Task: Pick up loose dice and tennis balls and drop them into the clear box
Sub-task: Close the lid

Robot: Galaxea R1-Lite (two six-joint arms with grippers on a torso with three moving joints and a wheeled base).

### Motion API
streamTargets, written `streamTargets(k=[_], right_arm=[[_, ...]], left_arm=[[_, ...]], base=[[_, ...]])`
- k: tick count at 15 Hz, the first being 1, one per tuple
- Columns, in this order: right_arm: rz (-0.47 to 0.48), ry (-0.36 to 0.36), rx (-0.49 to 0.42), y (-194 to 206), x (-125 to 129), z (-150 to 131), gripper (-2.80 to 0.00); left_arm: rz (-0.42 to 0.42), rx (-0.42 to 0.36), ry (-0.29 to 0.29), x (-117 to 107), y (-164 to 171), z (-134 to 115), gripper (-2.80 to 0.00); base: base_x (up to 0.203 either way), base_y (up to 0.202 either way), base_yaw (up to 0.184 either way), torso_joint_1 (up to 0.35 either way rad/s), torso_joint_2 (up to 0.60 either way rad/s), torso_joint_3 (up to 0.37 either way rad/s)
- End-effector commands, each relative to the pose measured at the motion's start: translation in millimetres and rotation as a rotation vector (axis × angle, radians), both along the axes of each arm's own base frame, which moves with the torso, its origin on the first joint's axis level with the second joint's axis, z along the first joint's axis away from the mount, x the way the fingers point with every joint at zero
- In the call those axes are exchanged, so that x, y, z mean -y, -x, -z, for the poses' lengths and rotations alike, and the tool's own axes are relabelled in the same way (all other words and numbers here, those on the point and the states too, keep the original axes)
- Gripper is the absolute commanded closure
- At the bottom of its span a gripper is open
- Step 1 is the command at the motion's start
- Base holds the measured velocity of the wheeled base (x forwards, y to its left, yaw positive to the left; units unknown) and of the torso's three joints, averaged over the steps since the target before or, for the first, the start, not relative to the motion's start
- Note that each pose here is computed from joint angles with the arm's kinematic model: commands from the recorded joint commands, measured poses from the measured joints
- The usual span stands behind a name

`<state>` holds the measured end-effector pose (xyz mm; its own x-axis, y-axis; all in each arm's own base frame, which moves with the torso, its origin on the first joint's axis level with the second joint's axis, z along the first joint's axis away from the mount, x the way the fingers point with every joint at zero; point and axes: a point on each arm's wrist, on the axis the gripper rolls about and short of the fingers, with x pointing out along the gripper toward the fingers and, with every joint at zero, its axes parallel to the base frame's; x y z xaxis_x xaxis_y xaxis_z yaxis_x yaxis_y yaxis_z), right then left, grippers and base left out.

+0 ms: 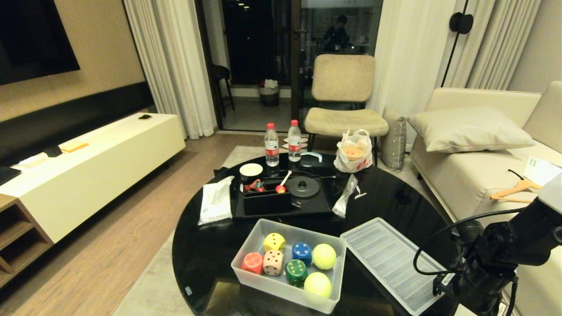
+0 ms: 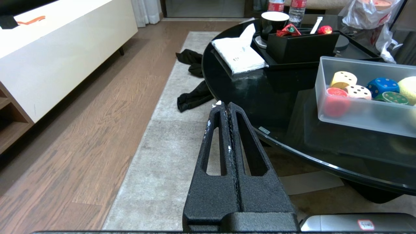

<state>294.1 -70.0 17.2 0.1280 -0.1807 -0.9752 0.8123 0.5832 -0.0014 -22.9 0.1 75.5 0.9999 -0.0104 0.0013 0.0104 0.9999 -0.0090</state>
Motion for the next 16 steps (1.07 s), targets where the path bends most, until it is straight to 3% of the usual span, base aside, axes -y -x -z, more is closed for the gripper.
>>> streamTargets(k=[1, 7, 8, 16], right_arm=[[0.006, 0.005, -0.021, 1.9, -0.2, 4.3, -2.8], [0.009, 0.022, -0.019, 1.9, 0.1, 2.9, -2.8], [0.009, 0.023, -0.019, 1.9, 0.2, 2.9, 0.0], [0.009, 0.023, -0.019, 3.1, -0.1, 2.2, 0.0]], left_arm=[[-0.001, -0.003, 0.0, 0.0, -0.2, 0.4, 0.0], [0.0, -0.003, 0.0, 0.0, -0.2, 0.4, 0.0], [-0.001, -0.003, 0.0, 0.0, -0.2, 0.4, 0.0], [0.0, -0.003, 0.0, 0.0, -0.2, 0.4, 0.0]], base=[[0.0, 0.0, 0.0, 0.0, 0.0, 0.0], [0.0, 0.0, 0.0, 0.0, 0.0, 0.0], [0.0, 0.0, 0.0, 0.0, 0.0, 0.0], [0.0, 0.0, 0.0, 0.0, 0.0, 0.0]])
